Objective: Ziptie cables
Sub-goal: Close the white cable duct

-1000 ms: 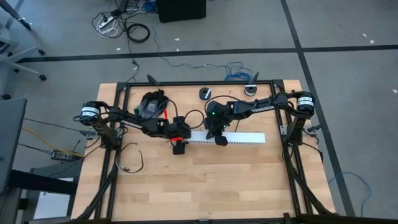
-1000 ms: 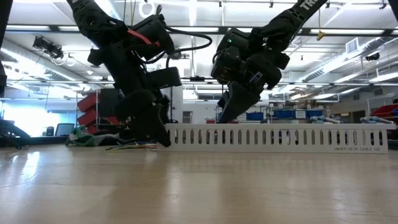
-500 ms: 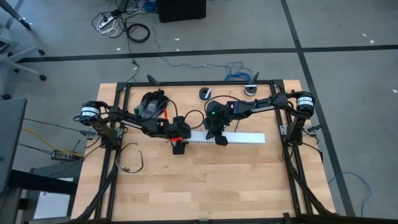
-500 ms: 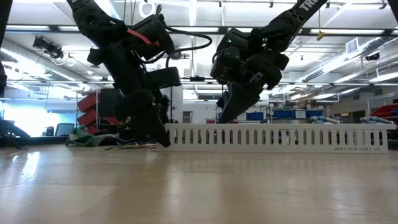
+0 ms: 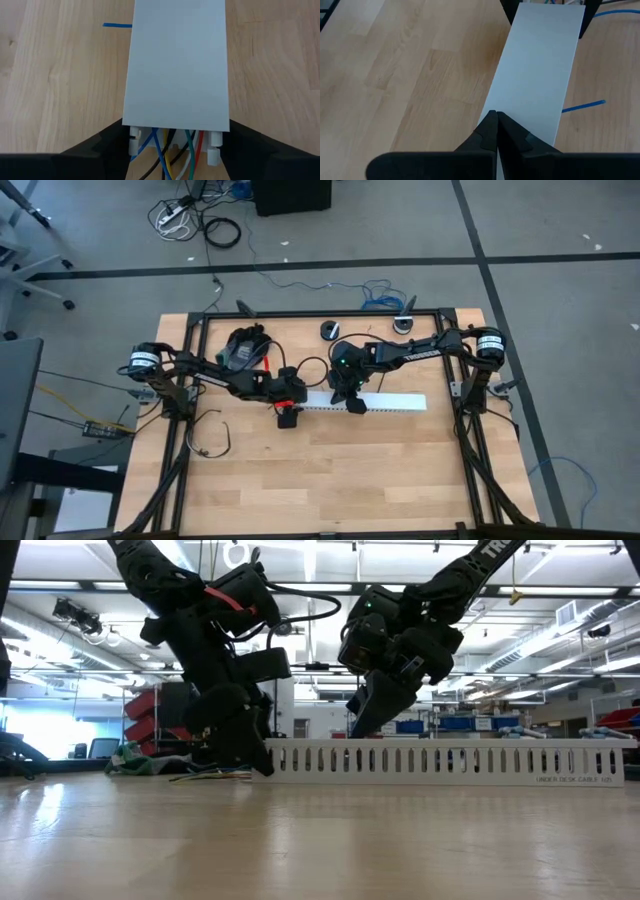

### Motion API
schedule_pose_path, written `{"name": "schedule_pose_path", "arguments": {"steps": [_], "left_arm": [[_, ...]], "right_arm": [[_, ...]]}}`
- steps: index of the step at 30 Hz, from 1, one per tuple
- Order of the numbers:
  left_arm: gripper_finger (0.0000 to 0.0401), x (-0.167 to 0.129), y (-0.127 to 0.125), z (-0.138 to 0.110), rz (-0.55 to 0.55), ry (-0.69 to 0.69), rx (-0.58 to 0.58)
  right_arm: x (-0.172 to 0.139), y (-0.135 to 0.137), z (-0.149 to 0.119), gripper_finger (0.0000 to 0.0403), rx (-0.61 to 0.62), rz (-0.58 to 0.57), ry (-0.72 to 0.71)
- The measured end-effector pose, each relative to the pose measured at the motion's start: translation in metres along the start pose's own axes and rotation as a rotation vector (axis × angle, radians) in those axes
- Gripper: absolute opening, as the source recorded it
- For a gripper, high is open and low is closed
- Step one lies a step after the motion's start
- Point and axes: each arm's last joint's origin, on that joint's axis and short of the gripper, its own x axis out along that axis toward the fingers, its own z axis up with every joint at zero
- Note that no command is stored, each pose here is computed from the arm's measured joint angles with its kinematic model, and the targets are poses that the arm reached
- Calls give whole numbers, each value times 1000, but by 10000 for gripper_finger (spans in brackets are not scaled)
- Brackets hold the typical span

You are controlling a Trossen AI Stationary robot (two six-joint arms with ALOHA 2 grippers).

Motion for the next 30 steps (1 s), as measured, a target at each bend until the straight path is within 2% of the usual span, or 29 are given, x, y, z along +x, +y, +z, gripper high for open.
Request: {"name": "schedule_pose_path", "arguments": {"steps": [14,21,30], "left_arm": [[248,0,0,0,0,-2,-1],[248,0,0,0,1,0,-1],[248,0,0,0,0,0,-1]], "right_arm": [[0,-1,2,0,-14,-2,-19],[21,-13,-4,0,17,60,4],[22,-19,-4,0,21,58,-13]]}}
